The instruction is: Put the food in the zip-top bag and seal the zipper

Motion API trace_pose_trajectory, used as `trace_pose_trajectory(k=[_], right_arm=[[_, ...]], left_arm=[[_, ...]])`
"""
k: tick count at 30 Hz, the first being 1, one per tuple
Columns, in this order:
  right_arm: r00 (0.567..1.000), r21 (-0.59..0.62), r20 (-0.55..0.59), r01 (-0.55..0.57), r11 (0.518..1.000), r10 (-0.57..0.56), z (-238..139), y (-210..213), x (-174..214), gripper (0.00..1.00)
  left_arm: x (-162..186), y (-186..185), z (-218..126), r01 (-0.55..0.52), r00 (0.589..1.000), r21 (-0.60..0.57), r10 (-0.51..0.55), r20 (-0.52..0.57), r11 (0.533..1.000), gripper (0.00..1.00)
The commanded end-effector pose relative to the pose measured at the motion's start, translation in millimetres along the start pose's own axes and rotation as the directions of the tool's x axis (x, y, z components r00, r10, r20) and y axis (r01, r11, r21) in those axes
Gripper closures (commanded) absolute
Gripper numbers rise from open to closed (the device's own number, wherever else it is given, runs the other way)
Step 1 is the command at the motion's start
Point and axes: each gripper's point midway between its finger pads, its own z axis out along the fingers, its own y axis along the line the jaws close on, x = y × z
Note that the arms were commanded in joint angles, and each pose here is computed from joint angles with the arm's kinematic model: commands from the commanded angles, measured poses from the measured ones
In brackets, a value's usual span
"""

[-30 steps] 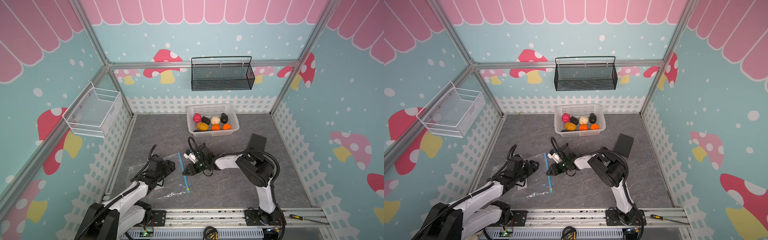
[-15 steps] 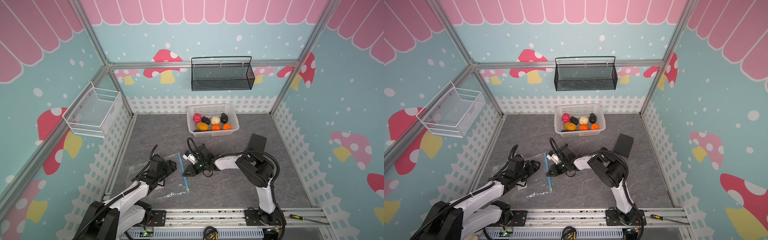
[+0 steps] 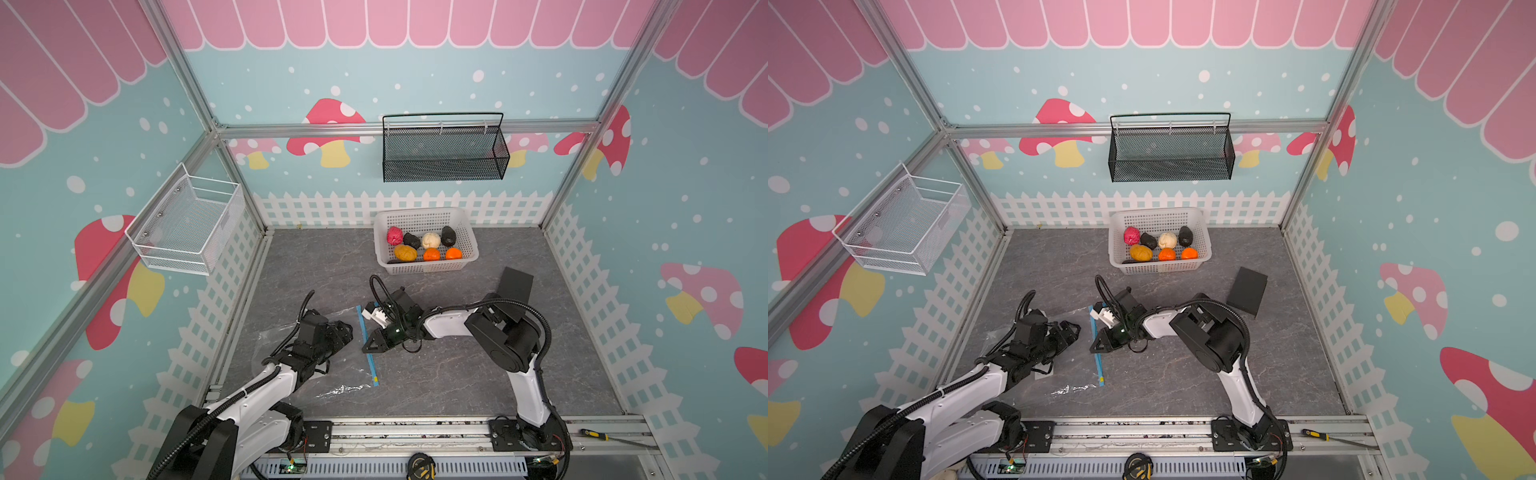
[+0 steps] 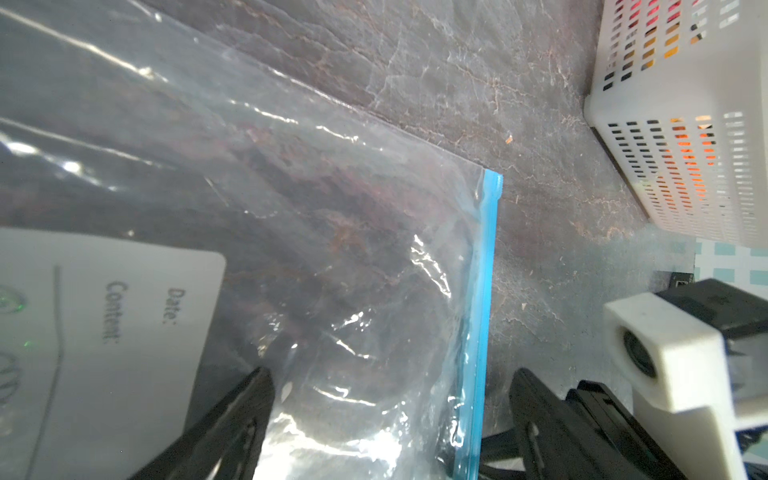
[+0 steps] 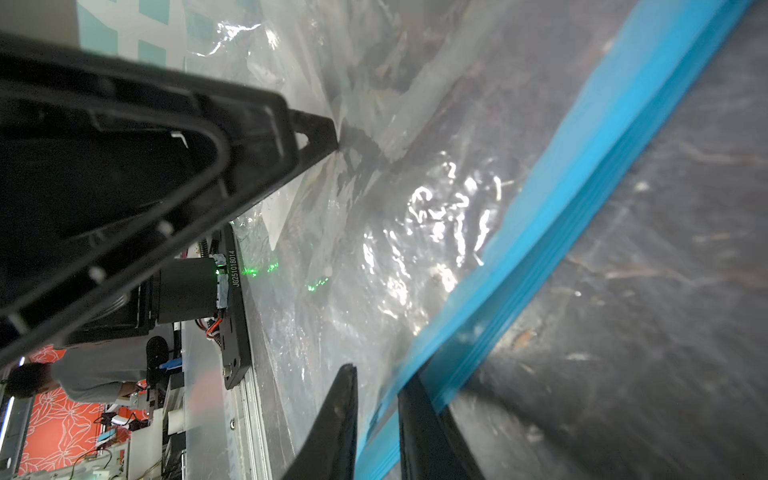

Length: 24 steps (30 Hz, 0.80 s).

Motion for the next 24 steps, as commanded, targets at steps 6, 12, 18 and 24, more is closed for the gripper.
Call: trace_pose_trajectory(k=[6,12,18,24], right_arm=[[0.997,-0.014,0.025,0.068,0.998,-0.067,-3,9,-8,0.93],[0.968,-0.011,0.126,0.219,0.976,-0.216,-22,32,-28,0.96],[0.880,-0.073,0.273,0.423,0.903,-0.390,-47,62,-43,0.98],[0.817,-0.025,0.312,0.517,0.856,-0.485,-57,66,-54,1.00]], left_arm=[[21,26,1,0.030,0.997,-0.091,-0.036,-0.067,0.995,0.10],[8,-1,-5,0.034,0.998,-0.018,-0.035,-0.050,0.999,0.10],[-4,-42,-12,0.027,0.998,0.084,-0.022,-0.064,0.996,0.13],[-16,-70,-31,0.005,0.999,0.167,0.002,-0.039,0.986,0.19]])
